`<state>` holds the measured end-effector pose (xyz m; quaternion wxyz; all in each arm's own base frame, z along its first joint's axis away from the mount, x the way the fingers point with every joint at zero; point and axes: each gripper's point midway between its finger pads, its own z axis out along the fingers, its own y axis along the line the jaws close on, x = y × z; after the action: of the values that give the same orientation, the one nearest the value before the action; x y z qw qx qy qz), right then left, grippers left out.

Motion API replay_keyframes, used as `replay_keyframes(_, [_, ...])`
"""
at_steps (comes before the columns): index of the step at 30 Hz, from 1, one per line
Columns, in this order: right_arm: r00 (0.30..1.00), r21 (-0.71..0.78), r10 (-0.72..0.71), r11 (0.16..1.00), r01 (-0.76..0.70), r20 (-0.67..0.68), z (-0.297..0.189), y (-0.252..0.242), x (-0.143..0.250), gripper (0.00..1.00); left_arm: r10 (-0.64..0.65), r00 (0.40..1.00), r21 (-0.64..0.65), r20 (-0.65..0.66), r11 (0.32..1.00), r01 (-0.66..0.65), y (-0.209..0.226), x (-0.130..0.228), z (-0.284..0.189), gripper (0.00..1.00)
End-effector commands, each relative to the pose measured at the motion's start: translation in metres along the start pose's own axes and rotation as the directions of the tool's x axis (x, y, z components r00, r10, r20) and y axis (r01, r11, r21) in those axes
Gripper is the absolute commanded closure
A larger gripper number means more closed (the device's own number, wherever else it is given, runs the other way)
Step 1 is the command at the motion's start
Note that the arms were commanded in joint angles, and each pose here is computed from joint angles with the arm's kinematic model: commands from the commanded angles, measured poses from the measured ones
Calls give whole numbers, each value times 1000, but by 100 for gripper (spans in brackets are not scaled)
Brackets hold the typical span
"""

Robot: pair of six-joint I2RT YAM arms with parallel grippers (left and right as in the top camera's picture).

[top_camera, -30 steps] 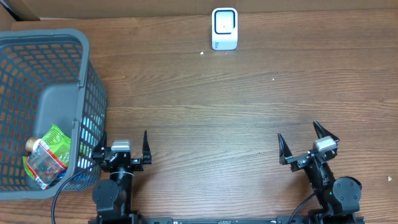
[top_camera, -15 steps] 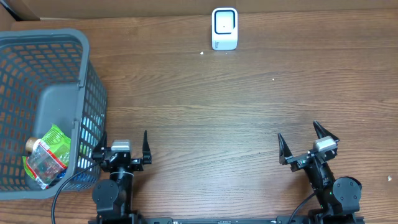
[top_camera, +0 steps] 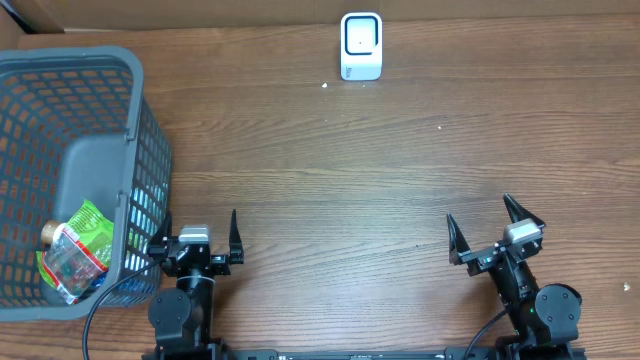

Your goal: Scan the item barcode

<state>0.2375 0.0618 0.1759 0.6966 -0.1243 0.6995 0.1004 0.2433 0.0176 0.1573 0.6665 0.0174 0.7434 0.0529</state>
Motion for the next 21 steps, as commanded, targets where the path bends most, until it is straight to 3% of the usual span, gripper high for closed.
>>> replay_keyframes(1, [1000,6,3,1000,-3,4,0,-1,2,0,19,1000,-15,1,1000,-19,3,2,0,0])
replay_keyframes(10, [1000,30,2,1000,-2,6,0,-5,1,0,-12,1000,25,12,1000,11,-4,0,0,0])
replay_keyframes(16, [998,31,68,997,-68,18,0,-5,-3,0,-60,997,252,45,967,46,-43,-10,-6,0])
replay_keyframes(21, [996,29,67,997,-69,57,-6,-5,-31,0,-135,989,284,67,952,110,-46,-32,-12,0])
